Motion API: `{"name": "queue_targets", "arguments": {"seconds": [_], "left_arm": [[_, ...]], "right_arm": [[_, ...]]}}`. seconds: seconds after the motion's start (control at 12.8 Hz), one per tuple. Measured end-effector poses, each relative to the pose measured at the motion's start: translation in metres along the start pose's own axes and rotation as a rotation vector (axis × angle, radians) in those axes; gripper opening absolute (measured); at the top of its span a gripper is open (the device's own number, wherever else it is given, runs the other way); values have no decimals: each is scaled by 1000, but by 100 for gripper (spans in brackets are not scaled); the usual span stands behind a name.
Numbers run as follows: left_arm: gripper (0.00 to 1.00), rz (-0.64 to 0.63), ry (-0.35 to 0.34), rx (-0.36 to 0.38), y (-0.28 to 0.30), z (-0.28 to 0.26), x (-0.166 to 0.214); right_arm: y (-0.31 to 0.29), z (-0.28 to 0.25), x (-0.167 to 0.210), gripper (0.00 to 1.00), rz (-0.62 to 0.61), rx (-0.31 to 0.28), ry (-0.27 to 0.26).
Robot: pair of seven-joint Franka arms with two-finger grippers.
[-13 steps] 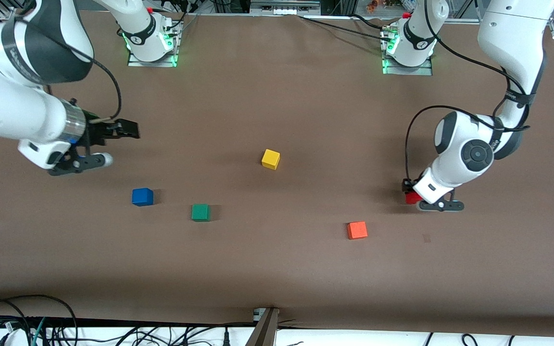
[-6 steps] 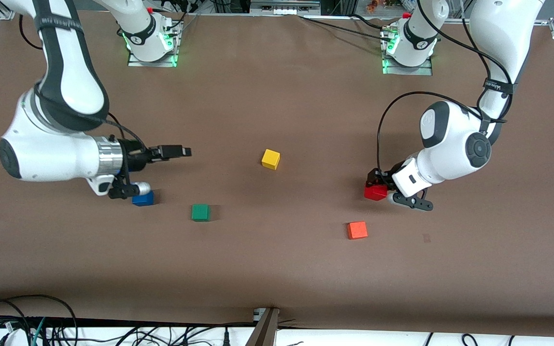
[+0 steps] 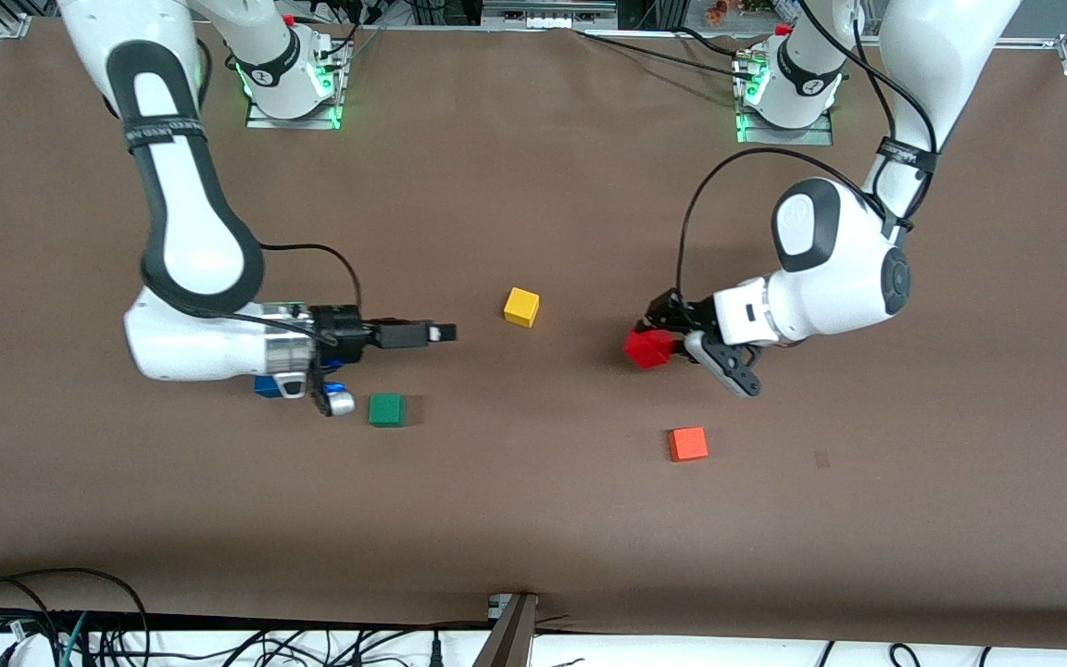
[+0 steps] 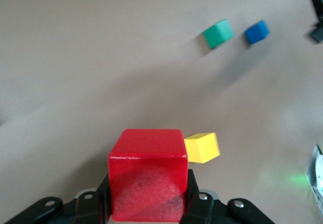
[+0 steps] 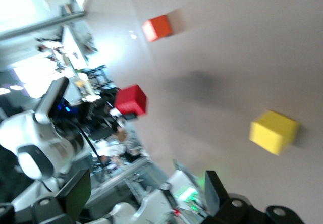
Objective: Pass red block to right arm, stack on blue
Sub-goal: 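Carry the red cube toward the right gripper with the left gripper, then close the right gripper on the red cube held by the left gripper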
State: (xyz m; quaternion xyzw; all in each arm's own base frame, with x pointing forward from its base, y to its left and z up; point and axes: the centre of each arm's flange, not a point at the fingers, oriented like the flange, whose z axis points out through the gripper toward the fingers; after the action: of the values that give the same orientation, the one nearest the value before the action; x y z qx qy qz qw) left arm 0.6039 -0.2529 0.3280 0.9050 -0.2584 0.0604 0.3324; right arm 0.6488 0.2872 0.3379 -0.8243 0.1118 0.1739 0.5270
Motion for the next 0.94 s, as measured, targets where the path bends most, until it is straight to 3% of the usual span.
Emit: {"name": "queue_targets", "arguments": {"seconds": [0.31,0.55,0.7,0.94], "left_arm": [[56,265,90,-160,40,26,23],[56,476,215,-303,44,67,23],[56,601,309,-333,34,82,29],[56,654,421,-347,34,77,45]], "right_arm": [[14,48,5,100,62,108,-14],[27,55,11,100,74,190,-12],[36,62,9,100,71,218,-33],[59,62,6,100,19,238,-70]]}}
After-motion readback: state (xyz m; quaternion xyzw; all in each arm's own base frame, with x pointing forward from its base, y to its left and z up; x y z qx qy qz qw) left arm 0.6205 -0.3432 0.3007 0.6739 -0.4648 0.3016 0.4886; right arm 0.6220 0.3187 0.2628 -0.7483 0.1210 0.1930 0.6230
